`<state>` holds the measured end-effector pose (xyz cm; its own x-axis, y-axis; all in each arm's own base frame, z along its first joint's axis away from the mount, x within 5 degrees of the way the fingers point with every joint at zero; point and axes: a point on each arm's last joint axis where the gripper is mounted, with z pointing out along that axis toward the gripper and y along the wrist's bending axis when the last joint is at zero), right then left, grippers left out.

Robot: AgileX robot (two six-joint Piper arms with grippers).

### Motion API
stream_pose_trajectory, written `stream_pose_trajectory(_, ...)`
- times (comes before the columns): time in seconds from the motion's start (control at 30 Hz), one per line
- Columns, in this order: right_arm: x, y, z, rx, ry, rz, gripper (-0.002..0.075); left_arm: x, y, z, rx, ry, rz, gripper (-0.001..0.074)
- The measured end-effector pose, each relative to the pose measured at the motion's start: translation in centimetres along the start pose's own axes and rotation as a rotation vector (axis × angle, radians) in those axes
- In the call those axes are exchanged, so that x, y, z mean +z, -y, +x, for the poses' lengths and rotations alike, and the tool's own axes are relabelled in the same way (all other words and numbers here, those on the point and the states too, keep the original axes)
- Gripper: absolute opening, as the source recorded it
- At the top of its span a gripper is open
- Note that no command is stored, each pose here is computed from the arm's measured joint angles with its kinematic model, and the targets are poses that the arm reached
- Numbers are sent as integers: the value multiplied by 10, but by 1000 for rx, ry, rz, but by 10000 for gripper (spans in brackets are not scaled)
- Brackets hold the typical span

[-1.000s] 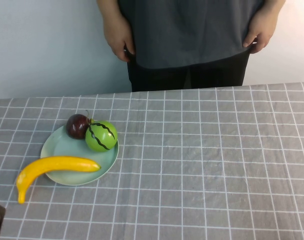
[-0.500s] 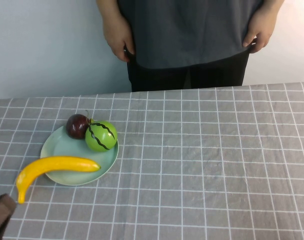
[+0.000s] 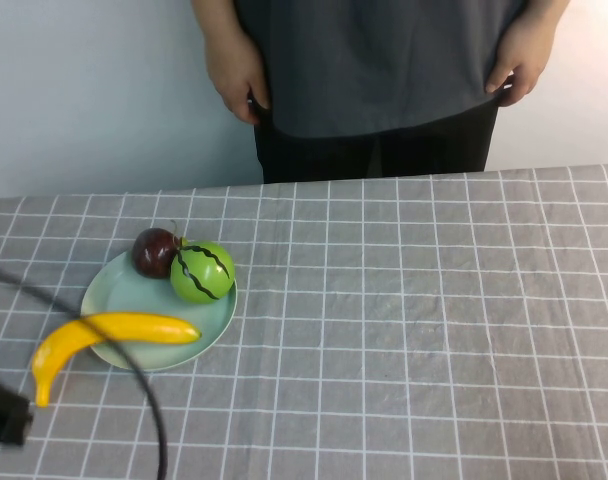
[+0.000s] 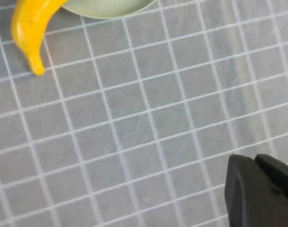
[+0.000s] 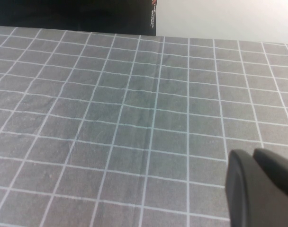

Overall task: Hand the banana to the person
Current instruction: Pick up the banana

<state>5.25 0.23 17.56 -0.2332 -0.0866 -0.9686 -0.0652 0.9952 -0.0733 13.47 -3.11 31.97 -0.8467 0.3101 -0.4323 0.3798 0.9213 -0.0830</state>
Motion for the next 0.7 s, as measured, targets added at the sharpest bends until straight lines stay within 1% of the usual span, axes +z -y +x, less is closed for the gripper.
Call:
stream_pose_trajectory(0.1,0,0,0,0,0,0,-6,9,-11,-25,69,-66,-12,-4)
stream_pose_trajectory(0.23,0,0,0,0,0,0,-6,29,-23,-43,116,-137,-29,-4)
stream_pose_trajectory(0.33,0,0,0,0,0,0,-6,54,-32,-55,190,-176,-20,-4)
stream_pose_trajectory(0.5,0,0,0,0,0,0,-6,95,-44,-67,363,-244,19,-4)
stream_pose_trajectory(0.63,0,0,0,0,0,0,-6,111,-50,-78,498,-256,31,-4)
stream_pose_trajectory(0.7,0,0,0,0,0,0,-6,114,-53,-87,590,-237,30,-3)
